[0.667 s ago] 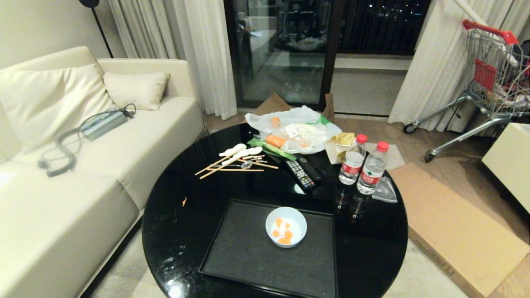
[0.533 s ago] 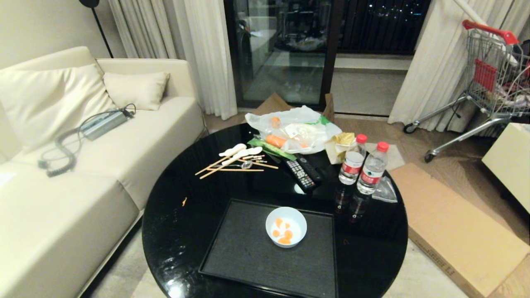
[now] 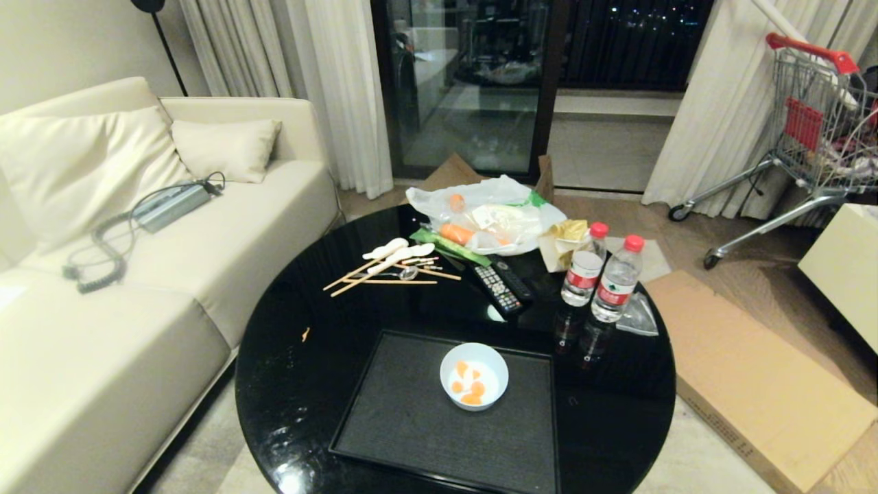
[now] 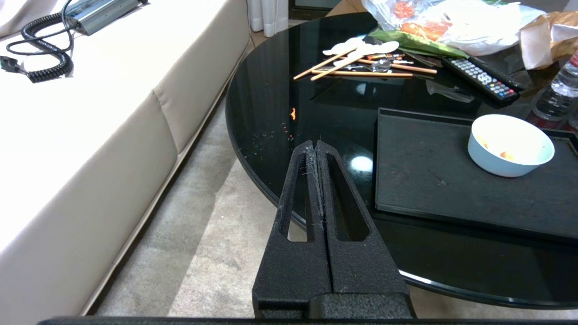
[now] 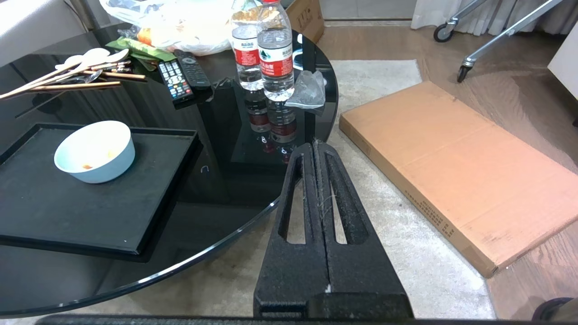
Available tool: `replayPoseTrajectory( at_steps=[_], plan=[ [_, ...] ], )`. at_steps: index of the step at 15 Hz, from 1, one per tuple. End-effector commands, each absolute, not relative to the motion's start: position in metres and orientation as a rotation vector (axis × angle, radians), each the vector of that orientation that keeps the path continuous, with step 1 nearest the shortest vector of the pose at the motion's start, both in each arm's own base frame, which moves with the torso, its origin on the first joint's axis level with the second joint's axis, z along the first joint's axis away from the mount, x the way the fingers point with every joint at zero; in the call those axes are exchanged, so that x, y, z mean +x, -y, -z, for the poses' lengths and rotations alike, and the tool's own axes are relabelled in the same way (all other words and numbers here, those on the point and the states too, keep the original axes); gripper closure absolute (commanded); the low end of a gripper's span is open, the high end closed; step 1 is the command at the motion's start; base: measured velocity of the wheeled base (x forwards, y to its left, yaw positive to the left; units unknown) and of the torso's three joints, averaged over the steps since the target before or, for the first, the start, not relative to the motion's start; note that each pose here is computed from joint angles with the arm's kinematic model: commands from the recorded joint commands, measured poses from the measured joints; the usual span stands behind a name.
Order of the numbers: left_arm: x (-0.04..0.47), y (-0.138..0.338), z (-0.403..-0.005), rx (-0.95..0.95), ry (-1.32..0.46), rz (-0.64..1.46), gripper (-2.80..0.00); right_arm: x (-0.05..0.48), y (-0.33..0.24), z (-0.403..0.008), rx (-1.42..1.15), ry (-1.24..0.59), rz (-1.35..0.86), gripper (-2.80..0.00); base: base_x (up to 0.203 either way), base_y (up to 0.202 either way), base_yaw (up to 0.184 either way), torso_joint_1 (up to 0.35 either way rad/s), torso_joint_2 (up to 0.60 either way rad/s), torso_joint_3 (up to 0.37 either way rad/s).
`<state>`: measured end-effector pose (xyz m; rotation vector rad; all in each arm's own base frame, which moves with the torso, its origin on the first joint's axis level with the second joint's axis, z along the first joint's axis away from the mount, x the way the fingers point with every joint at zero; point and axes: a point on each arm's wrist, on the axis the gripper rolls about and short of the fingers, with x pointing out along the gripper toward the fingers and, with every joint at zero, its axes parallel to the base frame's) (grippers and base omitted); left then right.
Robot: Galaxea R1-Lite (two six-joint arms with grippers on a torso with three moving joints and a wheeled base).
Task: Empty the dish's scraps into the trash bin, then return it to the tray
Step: Pick up the bowl with leftover food
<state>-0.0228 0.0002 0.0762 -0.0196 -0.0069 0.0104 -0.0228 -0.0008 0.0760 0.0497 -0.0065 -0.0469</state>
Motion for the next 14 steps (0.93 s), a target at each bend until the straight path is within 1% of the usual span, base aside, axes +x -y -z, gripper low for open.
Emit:
replayPoseTrajectory(
  at_steps=[1,4,7,10,12,14],
  plan=[
    [-0.023,0.0,-0.076,-0.02,0.008,-0.011,0.0,-0.023,0.001,-0.076,0.03,0.008,0.046,0.0,0.0,0.0,0.0,0.0,0.0,0.0],
    [-0.023,0.0,-0.076,-0.02,0.008,-0.011,0.0,-0.025,0.0,-0.083,0.009,0.033,0.023,0.0,0.0,0.0,0.0,0.0,0.0,0.0],
    [-0.023,0.0,-0.076,-0.02,0.008,-0.011,0.0,-0.036,-0.003,-0.119,0.001,0.131,-0.143,0.0,0.0,0.0,0.0,0.0,0.0,0.0],
    [-0.023,0.0,-0.076,-0.02,0.008,-0.011,0.0,-0.021,-0.005,-0.154,0.001,0.056,-0.195,0.0,0.0,0.0,0.0,0.0,0.0,0.0],
    [-0.023,0.0,-0.076,-0.02,0.008,-0.011,0.0,0.0,-0.005,-0.185,0.004,-0.01,-0.229,0.0,0.0,0.0,0.0,0.0,0.0,0.0],
    [-0.023,0.0,-0.076,-0.02,0.008,-0.011,0.0,0.024,-0.007,-0.206,0.005,-0.068,-0.288,0.0,0.0,0.0,0.0,0.0,0.0,0.0]
  ],
)
